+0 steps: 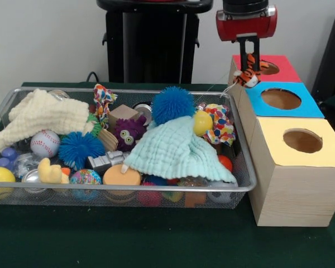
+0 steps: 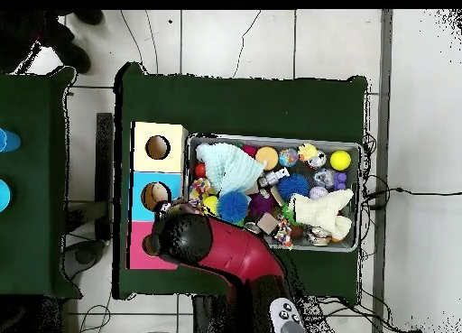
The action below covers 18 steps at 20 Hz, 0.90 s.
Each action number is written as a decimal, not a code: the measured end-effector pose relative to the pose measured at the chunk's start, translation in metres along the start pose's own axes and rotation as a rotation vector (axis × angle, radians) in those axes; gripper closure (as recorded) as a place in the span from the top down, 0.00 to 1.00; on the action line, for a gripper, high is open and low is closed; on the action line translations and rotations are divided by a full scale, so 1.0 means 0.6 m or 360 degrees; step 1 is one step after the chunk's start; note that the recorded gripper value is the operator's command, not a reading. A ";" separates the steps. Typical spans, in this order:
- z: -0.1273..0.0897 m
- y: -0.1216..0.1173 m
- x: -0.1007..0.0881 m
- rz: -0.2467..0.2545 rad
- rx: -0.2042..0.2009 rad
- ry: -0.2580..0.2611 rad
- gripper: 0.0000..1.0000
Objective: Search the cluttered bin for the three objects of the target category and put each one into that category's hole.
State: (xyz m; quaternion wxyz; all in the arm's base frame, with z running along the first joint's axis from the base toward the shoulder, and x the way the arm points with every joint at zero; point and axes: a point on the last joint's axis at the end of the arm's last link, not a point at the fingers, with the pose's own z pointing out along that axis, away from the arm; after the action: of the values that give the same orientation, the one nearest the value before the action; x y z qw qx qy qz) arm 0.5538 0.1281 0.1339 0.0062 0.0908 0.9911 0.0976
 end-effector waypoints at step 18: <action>0.017 0.041 0.052 -0.0062 -0.0057 0.0338 0.00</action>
State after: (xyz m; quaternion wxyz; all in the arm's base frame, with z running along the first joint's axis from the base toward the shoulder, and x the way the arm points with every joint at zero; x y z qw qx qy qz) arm 0.5279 0.1595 0.1290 -0.0953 0.0607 0.9858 0.1243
